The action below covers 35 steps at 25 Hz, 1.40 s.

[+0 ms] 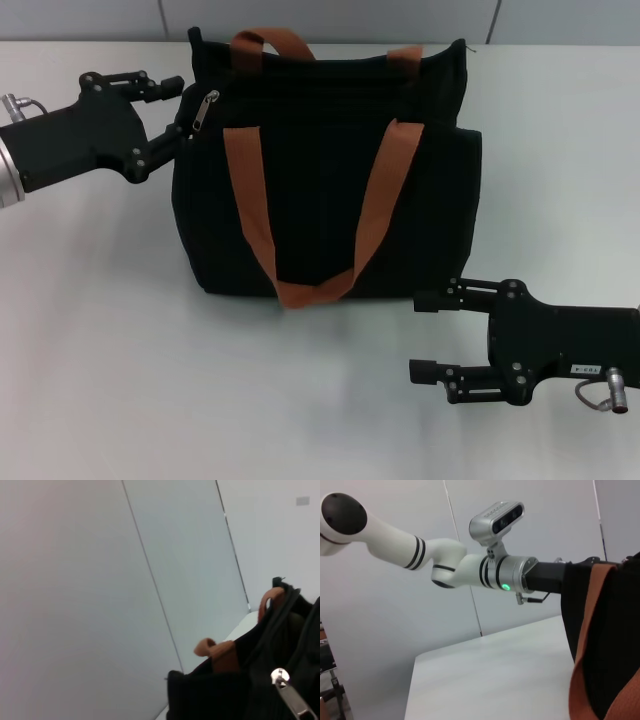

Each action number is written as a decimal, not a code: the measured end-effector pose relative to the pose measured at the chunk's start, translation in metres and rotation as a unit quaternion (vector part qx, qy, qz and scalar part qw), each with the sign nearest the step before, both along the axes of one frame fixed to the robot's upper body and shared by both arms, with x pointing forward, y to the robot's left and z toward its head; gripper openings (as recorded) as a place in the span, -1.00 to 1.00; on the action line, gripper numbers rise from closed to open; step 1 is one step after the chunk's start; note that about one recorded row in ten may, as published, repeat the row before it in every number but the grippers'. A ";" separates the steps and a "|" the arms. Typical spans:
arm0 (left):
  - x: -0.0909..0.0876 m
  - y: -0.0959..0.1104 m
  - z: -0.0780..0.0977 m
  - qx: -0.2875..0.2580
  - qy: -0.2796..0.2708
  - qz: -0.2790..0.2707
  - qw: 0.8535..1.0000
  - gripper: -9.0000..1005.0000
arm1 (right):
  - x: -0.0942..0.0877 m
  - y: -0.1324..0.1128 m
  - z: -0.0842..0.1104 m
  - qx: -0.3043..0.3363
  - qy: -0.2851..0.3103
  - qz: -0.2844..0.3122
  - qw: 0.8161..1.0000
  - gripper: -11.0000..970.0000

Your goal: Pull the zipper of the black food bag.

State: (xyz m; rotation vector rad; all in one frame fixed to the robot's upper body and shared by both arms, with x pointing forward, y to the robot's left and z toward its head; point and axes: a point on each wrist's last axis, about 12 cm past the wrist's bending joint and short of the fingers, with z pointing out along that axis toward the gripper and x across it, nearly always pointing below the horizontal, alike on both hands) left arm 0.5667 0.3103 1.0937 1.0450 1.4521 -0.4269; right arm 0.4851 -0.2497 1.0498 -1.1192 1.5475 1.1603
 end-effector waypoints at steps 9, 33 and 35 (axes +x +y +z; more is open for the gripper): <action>-0.008 0.000 0.000 -0.016 -0.018 -0.004 1.000 -0.44 | 0.009 0.005 0.021 0.076 0.025 -0.006 0.997 0.58; -0.014 -0.008 0.003 -0.038 -0.096 0.005 0.995 -0.94 | 0.134 0.082 0.124 0.111 0.348 -0.060 0.929 0.58; -0.014 -0.009 0.003 -0.038 -0.097 0.004 0.995 -0.94 | 0.139 0.096 0.126 0.082 0.371 -0.066 0.923 0.58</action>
